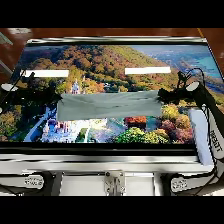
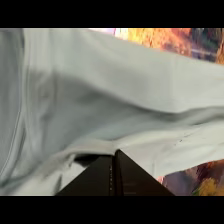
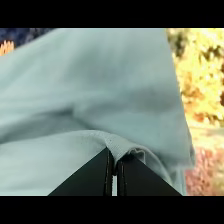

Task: Fold the shirts.

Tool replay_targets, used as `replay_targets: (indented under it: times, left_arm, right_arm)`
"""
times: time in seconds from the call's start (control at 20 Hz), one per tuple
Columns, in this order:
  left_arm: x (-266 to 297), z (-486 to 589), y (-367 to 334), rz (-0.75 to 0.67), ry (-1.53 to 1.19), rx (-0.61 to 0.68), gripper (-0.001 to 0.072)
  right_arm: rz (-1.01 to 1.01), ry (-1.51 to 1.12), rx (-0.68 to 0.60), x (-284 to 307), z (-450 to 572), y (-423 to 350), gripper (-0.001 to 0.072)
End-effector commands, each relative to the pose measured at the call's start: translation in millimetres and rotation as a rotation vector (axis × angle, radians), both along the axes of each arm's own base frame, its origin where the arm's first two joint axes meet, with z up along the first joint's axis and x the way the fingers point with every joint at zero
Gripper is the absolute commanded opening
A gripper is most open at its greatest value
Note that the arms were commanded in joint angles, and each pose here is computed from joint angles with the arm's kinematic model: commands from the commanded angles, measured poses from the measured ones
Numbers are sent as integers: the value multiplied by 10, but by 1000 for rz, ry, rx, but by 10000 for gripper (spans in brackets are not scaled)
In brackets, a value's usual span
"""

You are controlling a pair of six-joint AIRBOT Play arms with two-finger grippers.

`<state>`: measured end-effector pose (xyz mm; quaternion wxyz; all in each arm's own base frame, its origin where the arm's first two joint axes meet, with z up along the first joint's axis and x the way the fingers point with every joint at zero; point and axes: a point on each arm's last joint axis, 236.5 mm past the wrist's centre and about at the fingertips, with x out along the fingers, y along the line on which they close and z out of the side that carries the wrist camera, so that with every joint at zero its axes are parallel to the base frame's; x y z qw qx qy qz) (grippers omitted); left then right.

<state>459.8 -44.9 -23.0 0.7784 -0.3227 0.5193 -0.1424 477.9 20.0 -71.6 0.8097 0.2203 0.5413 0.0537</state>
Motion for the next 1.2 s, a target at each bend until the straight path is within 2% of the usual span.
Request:
replay_targets:
  times: [0.0, 0.25, 0.3, 0.35, 0.4, 0.55, 0.7, 0.95, 1.15]
  left_arm:
    - [333, -220, -67, 35, 48, -50, 39]
    - [362, -488, -66, 97, 151, -98, 55]
    - [307, -511, -101, 79, 172, -108, 192]
    - [260, -515, -121, 65, 189, -118, 419]
    - [234, -502, -104, 60, 197, -125, 523]
    - [100, -398, -49, 23, 236, -163, 521]
    - [-4, -221, -77, -18, 242, -180, 505]
    - [-20, 41, -275, -69, 187, -160, 505]
    - [-131, 110, -482, -133, 204, -173, 505]
  right_arm:
    - [-20, -16, -5, 261, -116, -25, 62]
    - [-18, 7, -17, 277, -286, -57, 73]
    - [-16, 10, -16, 271, -293, -53, 208]
    - [-13, 9, -13, 269, -278, -45, 511]
    - [5, 8, -18, 245, -241, -56, 666]
    - [-27, 6, -39, 177, -78, -375, 667]
    - [-179, 103, 57, 6, -145, -701, 667]
    - [-131, 196, 317, -75, -408, -233, 666]
    - [-138, 162, 380, 110, -504, 80, 656]
